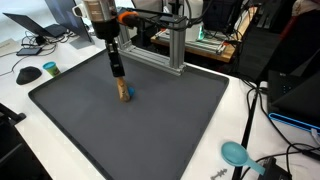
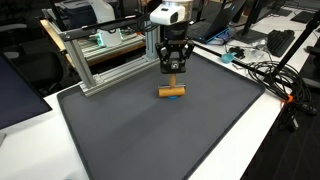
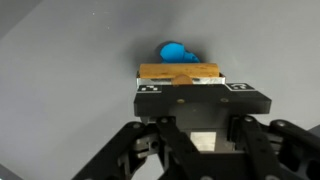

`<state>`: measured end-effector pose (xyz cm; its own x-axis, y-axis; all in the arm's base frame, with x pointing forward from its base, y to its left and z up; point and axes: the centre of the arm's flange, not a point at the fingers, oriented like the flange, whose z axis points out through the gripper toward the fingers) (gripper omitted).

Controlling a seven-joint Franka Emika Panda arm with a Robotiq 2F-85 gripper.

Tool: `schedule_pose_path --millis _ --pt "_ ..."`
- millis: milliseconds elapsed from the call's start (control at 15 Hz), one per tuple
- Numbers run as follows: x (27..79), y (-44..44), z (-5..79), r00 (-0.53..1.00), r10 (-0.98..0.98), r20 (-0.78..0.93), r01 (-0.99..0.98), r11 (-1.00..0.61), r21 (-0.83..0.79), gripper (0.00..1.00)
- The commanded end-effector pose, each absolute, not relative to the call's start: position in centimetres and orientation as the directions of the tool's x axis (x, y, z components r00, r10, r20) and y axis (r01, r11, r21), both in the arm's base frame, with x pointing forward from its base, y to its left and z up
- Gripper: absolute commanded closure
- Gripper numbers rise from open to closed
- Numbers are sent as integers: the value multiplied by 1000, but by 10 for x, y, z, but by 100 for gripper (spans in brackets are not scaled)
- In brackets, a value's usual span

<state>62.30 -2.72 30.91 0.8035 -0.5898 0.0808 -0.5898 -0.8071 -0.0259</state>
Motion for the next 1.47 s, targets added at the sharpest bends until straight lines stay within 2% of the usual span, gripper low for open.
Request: schedule_pose_path --millis 0,1400 --pt "629 -28 278 802 -596 39 -596 -803 -6 77" --pt "642 -38 253 810 -563 -165 -567 -823 26 77"
